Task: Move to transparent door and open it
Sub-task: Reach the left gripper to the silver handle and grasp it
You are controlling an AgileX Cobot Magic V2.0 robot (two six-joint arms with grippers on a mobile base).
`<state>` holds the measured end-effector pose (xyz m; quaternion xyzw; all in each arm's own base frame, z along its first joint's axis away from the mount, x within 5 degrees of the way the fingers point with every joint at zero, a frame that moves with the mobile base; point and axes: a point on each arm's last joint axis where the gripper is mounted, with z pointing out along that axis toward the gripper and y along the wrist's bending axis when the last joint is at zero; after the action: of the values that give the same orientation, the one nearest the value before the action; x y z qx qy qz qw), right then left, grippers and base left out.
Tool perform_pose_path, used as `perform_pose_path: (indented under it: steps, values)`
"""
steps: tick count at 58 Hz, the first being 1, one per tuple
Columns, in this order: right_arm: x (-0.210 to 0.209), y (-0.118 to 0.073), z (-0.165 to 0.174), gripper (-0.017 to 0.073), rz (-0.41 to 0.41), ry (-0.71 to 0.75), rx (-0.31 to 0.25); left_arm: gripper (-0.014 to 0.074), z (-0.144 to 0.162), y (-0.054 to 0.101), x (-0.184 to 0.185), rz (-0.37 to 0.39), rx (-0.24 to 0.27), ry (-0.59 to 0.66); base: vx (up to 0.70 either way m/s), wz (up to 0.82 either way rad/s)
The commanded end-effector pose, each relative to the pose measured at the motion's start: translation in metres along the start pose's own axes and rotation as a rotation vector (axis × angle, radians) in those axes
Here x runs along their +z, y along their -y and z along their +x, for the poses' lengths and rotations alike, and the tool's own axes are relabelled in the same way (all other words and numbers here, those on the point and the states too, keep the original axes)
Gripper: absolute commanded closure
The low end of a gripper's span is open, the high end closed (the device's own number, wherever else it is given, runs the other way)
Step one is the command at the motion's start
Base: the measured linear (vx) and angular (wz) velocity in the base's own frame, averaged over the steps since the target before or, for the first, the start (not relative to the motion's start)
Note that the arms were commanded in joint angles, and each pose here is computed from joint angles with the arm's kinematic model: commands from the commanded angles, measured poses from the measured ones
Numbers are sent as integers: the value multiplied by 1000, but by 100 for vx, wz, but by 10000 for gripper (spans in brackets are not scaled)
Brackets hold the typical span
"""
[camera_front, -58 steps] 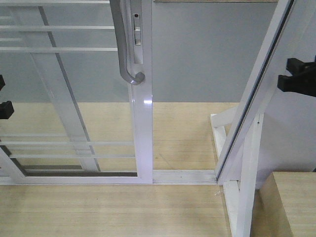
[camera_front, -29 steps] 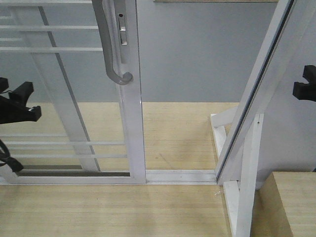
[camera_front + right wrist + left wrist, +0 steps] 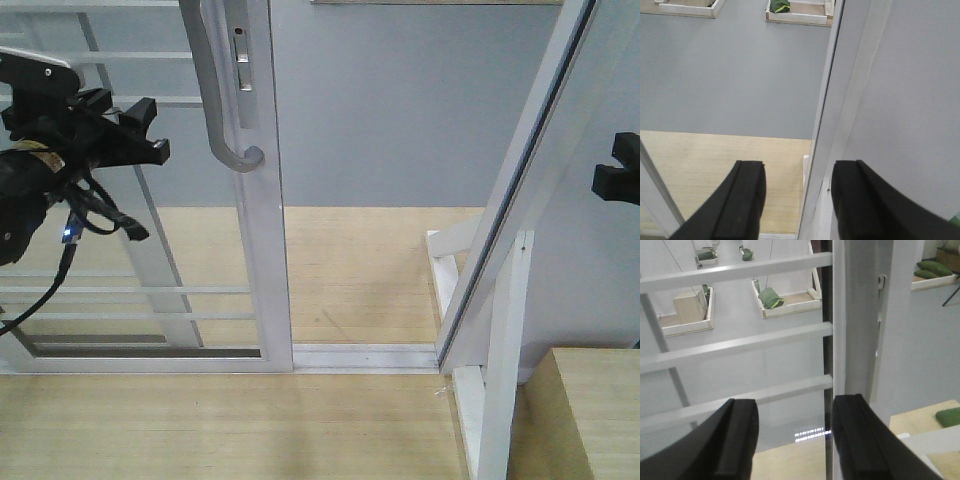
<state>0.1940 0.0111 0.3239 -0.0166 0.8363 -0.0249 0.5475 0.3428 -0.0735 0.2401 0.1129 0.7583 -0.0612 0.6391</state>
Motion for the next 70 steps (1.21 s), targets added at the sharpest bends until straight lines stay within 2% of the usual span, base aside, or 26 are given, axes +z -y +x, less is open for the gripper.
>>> perform_pose_path:
  steps: [1,10,16,23,32,44,52,56,61,70]
  values:
    - [-6,0,-16,174,-16,100,-11,125,-38,4,10,16,-45,181,0,0]
    - [-6,0,-15,174,-13,95,-11,125,-49,19,35,82,-18,195,0,0]
    - [-6,0,-15,174,-11,90,-11,125,-54,27,49,100,-8,191,0,0]
    - [-6,1,-15,174,-10,88,-11,125,-59,30,62,104,2,209,0,0]
    - [-6,1,-13,174,-4,73,-11,125,-60,31,81,97,51,226,0,0]
    - [-6,1,-13,174,-1,66,-10,143,-55,31,99,91,41,215,0,0]
    - [-6,1,-13,174,-1,66,-10,200,-54,26,100,50,-40,198,0,0]
    - [-6,1,-13,174,-1,66,-10,221,-53,25,100,39,-40,187,0,0]
    - [-6,1,-13,174,0,66,-12,223,-52,25,100,35,-12,180,0,0]
    - [-6,2,-13,174,1,66,-16,223,-55,19,96,23,-14,133,0,0]
